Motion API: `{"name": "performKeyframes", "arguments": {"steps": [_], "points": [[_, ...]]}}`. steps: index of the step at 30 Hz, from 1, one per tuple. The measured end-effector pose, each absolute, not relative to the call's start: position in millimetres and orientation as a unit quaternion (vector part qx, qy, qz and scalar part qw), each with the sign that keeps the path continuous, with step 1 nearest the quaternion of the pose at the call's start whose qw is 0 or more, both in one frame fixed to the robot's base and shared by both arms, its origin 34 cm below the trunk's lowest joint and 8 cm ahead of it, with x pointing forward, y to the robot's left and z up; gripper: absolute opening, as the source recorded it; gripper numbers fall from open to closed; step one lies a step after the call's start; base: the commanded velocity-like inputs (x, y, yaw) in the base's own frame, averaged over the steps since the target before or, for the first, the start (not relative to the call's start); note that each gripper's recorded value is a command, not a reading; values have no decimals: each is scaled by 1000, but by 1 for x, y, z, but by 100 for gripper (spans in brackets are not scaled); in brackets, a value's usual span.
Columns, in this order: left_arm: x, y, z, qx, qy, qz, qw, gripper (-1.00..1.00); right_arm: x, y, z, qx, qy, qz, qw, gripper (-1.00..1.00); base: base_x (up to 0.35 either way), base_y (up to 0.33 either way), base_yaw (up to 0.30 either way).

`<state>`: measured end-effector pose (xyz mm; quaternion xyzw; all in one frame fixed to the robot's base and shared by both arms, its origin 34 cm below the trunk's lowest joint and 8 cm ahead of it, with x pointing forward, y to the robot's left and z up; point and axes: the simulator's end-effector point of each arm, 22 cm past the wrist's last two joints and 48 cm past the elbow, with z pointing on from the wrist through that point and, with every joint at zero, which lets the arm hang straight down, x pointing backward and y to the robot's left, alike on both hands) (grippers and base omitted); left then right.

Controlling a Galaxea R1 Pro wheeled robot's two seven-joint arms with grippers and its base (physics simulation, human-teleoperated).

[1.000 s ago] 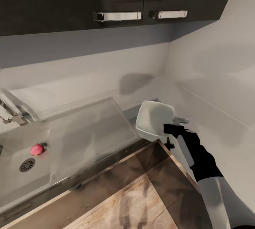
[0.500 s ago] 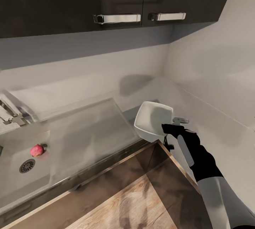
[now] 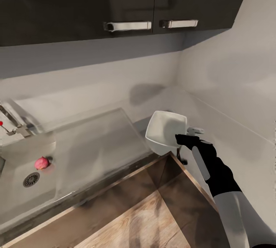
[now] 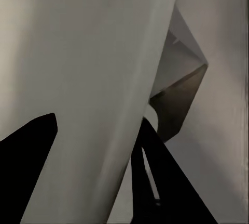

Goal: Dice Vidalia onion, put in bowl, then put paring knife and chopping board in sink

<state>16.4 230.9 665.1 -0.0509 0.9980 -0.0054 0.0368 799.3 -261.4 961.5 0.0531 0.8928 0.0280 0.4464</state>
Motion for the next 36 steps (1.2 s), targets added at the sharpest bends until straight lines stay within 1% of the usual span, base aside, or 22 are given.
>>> {"name": "performKeyframes", "arguments": {"steps": [4,8,36], "points": [[17,231,665,-51,998,-5,39,100,800,-261,966,53,891,28,449,-100,-280,0,0],[20,232,664,-50,998,-5,43,100,800,-261,971,53,890,28,452,-100,-106,0,0],[34,232,661,-50,997,-6,64,100,800,-261,998,52,881,31,470,-100,-4,0,0]]}}
